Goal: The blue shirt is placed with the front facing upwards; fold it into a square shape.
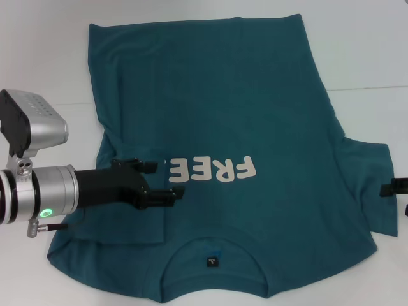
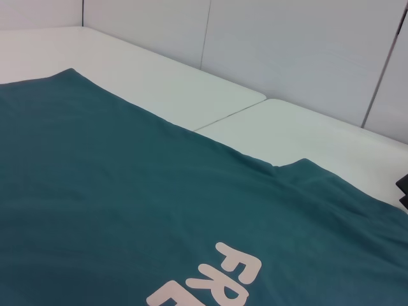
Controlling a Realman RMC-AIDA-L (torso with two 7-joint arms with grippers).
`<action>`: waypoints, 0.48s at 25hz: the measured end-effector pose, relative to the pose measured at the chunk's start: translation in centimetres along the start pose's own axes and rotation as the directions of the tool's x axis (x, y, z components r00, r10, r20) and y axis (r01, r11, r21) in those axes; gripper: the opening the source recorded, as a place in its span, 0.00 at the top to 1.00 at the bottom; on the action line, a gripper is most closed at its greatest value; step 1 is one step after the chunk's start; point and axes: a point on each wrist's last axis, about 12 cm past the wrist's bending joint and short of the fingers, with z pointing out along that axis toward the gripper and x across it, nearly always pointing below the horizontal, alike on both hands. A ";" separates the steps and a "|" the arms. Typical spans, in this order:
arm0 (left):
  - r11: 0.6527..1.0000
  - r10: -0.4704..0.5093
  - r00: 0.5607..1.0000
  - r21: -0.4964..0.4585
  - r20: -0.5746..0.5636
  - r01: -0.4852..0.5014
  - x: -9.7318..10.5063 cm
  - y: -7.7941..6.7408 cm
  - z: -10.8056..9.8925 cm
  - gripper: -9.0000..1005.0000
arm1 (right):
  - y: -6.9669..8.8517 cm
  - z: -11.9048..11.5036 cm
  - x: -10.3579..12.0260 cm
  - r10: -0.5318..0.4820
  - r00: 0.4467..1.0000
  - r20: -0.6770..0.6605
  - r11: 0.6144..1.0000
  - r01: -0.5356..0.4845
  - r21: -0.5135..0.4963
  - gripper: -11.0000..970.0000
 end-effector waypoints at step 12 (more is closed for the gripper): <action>1.000 0.002 1.000 0.001 0.001 -0.002 -0.1 0.0 0.0 0.12 | 0.3 0.7 0.1 -0.007 1.000 0.002 1.000 0.007 0.001 0.17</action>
